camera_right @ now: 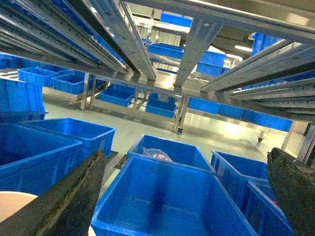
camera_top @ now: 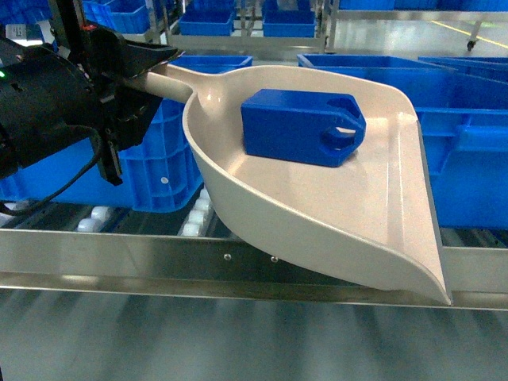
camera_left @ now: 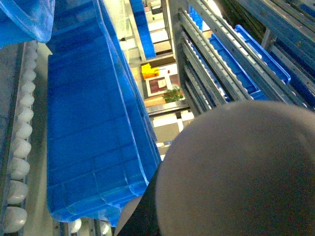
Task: Place part in tray to right shelf
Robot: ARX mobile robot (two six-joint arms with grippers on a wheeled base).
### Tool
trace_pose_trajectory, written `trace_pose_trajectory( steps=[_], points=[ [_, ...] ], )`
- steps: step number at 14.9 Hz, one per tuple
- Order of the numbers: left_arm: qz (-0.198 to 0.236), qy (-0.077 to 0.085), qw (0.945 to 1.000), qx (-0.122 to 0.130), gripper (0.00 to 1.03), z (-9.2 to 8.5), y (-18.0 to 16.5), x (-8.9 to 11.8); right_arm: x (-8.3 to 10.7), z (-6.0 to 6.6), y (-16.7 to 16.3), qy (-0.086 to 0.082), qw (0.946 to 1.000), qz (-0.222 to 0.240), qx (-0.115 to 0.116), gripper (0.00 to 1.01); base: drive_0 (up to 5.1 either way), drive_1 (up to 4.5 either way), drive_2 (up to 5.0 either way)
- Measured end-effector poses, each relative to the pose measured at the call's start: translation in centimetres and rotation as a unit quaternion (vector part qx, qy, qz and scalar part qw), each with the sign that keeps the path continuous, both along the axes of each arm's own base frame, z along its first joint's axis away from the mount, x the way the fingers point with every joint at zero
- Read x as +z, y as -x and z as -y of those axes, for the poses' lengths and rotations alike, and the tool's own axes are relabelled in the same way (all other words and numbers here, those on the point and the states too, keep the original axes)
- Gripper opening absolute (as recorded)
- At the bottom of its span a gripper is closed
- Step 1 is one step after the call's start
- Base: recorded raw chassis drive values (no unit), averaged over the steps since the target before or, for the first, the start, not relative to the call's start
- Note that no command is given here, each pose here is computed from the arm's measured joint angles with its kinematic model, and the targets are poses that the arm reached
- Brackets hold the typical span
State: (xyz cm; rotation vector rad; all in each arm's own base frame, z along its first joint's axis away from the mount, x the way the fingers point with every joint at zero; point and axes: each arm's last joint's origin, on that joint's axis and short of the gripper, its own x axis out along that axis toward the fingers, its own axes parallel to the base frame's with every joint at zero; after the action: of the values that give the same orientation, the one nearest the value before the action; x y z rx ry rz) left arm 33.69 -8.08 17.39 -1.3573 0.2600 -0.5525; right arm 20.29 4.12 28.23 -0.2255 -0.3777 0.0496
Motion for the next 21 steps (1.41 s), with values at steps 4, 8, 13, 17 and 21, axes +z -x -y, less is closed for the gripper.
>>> trace_pose_trajectory(
  steps=[4, 8, 13, 17, 21],
  points=[
    [0.0, 0.0, 1.0, 0.0, 0.14, 0.0, 0.0, 0.0, 0.0, 0.0, 0.0, 0.0, 1.0, 0.0, 0.0, 0.98, 0.0, 0.0, 0.0],
    [0.0, 0.0, 1.0, 0.0, 0.14, 0.0, 0.0, 0.0, 0.0, 0.0, 0.0, 0.0, 1.0, 0.0, 0.0, 0.98, 0.0, 0.0, 0.0],
    [-0.007, -0.005, 1.0, 0.005, 0.14, 0.0, 0.0, -0.1, 0.0, 0.0, 0.0, 0.0, 1.0, 0.0, 0.0, 0.98, 0.0, 0.0, 0.0],
    [-0.015, -0.077, 0.9922, 0.097, 0.14, -0.2, 0.9, 3.1, 0.0, 0.0, 0.0, 0.0, 1.0, 0.0, 0.0, 0.98, 0.0, 0.0, 0.0],
    [-0.014, -0.063, 0.9864, 0.151, 0.14, -2.2, 0.5, 5.7, 0.0, 0.0, 0.0, 0.0, 1.0, 0.0, 0.0, 0.98, 0.0, 0.0, 0.0]
  ],
)
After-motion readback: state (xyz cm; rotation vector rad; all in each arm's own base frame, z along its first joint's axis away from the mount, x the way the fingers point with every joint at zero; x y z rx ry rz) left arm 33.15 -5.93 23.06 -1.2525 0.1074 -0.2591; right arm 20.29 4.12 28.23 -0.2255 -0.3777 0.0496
